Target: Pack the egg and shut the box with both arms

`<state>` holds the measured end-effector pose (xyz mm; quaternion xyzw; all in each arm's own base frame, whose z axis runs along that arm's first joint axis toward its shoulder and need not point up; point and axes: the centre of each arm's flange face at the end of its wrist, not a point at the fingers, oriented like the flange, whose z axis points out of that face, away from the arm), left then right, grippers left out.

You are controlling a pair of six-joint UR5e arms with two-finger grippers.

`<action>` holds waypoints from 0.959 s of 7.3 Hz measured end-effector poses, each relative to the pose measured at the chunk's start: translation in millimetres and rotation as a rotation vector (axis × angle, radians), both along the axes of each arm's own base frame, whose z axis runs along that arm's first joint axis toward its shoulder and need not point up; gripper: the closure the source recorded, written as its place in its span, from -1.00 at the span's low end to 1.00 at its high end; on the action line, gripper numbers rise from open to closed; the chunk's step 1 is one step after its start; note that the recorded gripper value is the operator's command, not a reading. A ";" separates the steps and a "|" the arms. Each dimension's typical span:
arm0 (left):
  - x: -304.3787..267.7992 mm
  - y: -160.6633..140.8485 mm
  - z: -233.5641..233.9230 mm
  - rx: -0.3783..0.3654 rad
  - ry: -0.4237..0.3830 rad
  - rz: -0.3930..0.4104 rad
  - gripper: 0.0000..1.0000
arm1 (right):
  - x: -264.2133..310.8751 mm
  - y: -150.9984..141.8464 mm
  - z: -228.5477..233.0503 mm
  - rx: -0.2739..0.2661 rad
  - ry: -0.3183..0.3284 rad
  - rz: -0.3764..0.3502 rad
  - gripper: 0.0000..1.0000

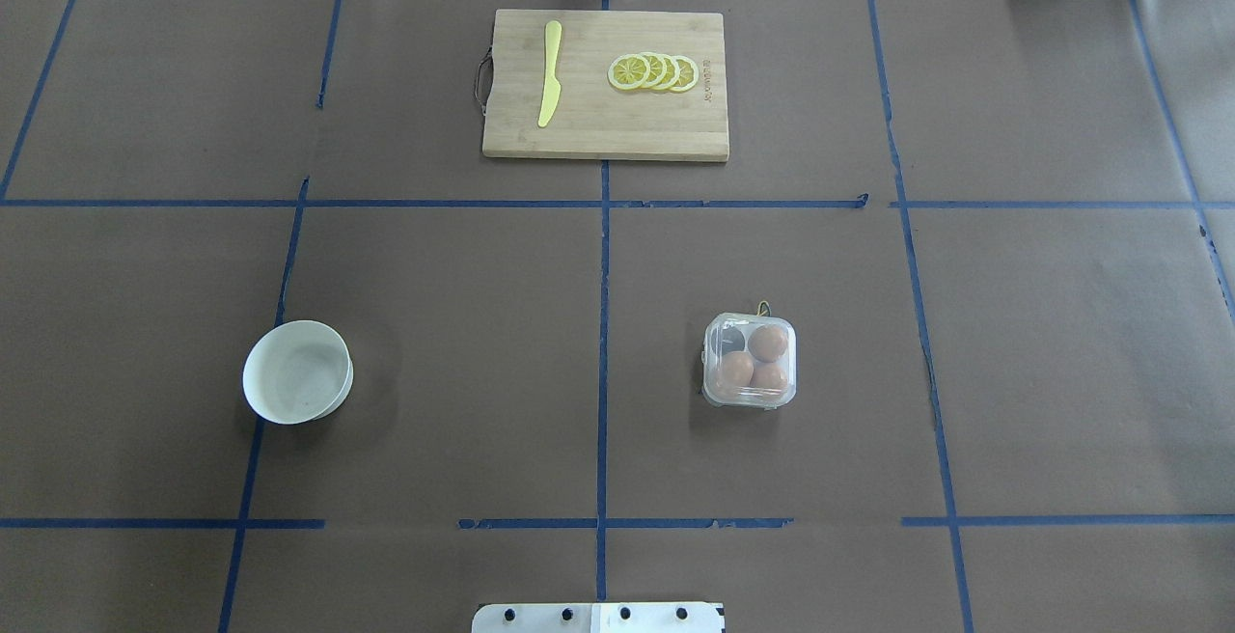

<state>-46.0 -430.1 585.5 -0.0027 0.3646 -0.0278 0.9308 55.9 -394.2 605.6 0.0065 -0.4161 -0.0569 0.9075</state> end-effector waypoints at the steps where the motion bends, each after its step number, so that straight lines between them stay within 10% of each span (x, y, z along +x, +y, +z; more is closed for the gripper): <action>1: 0.8 -1.9 -1.2 -0.005 0.000 0.002 -1.00 | -0.5 -0.1 0.2 0.000 0.000 -0.001 -1.00; 7: 1.3 -1.6 -0.9 -0.012 0.000 0.002 -1.00 | -10.2 -1.2 1.9 -0.008 -0.001 -0.023 -1.00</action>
